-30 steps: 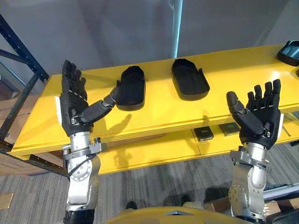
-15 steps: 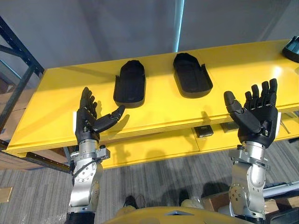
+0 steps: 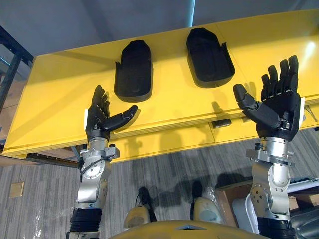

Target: Walk over and take three plastic housings, then place them on the shelf

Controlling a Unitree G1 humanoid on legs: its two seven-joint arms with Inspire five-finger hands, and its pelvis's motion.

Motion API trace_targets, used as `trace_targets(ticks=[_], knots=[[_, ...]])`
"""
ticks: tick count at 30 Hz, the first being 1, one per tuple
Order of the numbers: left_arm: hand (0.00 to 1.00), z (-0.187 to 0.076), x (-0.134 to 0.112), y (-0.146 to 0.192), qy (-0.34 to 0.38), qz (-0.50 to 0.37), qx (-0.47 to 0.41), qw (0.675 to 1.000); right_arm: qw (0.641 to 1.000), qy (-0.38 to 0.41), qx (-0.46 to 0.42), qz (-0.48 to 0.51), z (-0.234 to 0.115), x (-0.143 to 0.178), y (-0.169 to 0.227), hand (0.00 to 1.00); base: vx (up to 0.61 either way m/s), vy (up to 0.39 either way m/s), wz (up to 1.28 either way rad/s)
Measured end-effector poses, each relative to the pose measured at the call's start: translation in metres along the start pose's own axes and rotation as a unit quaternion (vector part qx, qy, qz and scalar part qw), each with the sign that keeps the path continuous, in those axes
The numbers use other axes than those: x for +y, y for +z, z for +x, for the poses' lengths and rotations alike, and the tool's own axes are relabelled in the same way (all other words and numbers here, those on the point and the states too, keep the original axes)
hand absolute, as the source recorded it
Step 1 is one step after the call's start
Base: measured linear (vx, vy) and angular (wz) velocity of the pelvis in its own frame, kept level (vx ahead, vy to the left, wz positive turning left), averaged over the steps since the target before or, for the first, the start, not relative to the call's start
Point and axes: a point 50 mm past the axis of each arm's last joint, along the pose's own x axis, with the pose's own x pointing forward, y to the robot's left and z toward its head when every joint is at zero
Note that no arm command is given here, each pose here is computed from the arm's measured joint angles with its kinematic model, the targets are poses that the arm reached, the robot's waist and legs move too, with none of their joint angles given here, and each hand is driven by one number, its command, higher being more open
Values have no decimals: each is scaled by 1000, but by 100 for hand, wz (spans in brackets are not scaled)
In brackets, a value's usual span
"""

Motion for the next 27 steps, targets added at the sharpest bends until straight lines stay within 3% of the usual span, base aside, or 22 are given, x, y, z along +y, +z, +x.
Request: trace_targets(ticks=[27], knots=[[100,-2,-4,-8,-75,10,13,997,999,19,0,-27,-4,-1,2,100,-1,3,-2]])
